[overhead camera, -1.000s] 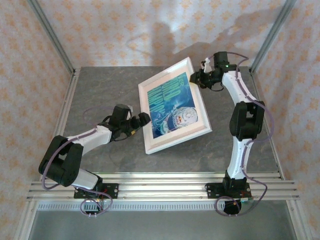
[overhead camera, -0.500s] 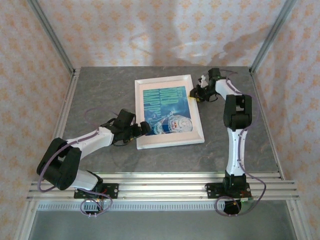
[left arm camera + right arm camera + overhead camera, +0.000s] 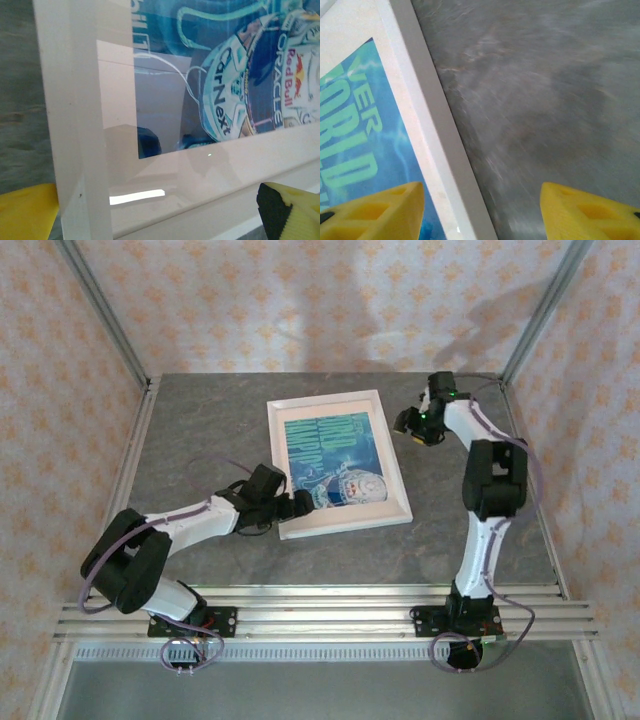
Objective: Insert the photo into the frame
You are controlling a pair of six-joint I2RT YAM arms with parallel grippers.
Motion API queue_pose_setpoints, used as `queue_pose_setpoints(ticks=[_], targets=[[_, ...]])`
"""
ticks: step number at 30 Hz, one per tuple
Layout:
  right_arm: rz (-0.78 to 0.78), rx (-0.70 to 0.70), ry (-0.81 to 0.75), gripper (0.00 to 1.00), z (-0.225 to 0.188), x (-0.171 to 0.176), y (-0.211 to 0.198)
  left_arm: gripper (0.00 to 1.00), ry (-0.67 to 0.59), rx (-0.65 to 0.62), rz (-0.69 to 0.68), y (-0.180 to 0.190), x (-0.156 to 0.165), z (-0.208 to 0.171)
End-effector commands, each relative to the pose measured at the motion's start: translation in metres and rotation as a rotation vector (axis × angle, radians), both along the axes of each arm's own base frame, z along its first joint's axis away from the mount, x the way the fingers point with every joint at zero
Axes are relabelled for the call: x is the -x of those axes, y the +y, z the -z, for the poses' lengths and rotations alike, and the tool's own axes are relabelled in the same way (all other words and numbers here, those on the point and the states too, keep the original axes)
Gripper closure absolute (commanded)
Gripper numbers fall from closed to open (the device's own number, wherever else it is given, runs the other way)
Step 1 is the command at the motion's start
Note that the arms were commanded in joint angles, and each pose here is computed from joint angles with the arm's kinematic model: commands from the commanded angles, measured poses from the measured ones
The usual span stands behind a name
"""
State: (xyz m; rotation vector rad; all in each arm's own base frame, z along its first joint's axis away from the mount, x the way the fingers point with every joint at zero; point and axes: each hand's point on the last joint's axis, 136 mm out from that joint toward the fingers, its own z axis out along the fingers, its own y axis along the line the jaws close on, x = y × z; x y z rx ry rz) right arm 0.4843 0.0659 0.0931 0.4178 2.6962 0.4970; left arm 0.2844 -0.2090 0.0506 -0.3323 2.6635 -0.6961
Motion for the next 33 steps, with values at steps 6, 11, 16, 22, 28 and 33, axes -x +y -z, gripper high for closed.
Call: queue_pose_setpoints(ticks=[6, 11, 16, 22, 28, 33], targets=[[0.218, 0.134, -0.009, 0.39, -0.041, 0.099, -0.025, 0.00, -0.122, 0.176, 0.148, -0.094, -0.005, -0.028], [0.283, 0.113, 0.010, 0.38, -0.029, 0.148, -0.013, 0.00, -0.129, 0.224, 0.197, -0.134, -0.012, -0.045], [0.337, 0.060, 0.022, 0.37, -0.004, 0.175, 0.011, 0.00, -0.217, 0.063, 0.122, -0.086, -0.021, -0.049], [0.369, -0.021, 0.070, 0.37, 0.029, 0.173, 0.037, 0.00, -0.283, -0.118, -0.015, -0.001, -0.031, -0.055], [0.406, -0.017, 0.100, 0.38, 0.052, 0.165, 0.045, 0.00, -0.303, -0.188, -0.102, 0.050, -0.030, -0.058], [0.420, 0.020, 0.139, 0.43, 0.070, 0.171, 0.040, 0.00, -0.298, -0.228, -0.147, 0.075, -0.029, -0.056]])
